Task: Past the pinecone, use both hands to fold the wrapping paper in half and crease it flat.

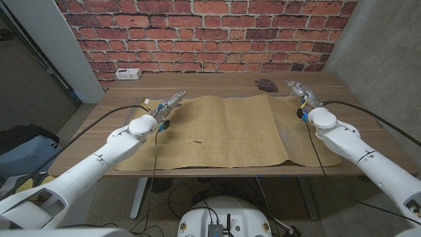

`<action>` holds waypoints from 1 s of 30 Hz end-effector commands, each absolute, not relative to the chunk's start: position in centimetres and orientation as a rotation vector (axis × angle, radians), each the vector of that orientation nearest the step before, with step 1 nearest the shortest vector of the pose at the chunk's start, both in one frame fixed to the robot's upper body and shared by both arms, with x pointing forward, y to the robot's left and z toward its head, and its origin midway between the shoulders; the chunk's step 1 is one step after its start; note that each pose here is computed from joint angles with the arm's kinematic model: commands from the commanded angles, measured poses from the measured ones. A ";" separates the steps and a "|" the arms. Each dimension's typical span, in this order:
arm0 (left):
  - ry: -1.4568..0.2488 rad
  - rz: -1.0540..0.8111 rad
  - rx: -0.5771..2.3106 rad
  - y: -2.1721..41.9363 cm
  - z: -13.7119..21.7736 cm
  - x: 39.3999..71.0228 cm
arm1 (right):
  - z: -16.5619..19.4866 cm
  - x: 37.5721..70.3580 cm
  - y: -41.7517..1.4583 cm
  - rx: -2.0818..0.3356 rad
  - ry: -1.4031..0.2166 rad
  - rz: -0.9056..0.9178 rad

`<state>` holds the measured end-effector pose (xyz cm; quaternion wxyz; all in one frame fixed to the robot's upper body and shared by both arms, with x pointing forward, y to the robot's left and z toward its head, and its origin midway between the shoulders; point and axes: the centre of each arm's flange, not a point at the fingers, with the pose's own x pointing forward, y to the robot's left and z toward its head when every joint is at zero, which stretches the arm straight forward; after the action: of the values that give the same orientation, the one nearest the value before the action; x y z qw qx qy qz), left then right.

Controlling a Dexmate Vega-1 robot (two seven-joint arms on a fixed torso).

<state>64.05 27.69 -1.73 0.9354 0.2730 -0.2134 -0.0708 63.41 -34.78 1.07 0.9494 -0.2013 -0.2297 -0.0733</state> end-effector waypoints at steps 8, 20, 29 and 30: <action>-0.381 -0.100 0.701 27.4 -2.4 62.7 | 2.3 63.1 -36.6 -0.535 -0.390 -0.270; -0.353 -0.066 0.821 26.9 -2.2 62.1 | 2.6 63.9 -37.1 -0.663 -0.289 -0.328; -0.350 -0.067 0.876 26.2 -2.4 62.2 | 2.9 64.6 -37.4 -0.742 -0.206 -0.374; -0.349 -0.066 0.884 26.1 -2.4 62.2 | 2.9 64.7 -37.4 -0.746 -0.195 -0.381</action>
<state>62.25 26.81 -2.35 0.9031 0.3912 -0.1730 -0.0368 64.07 -36.80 2.66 0.9226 -0.3227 -0.1396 -0.1589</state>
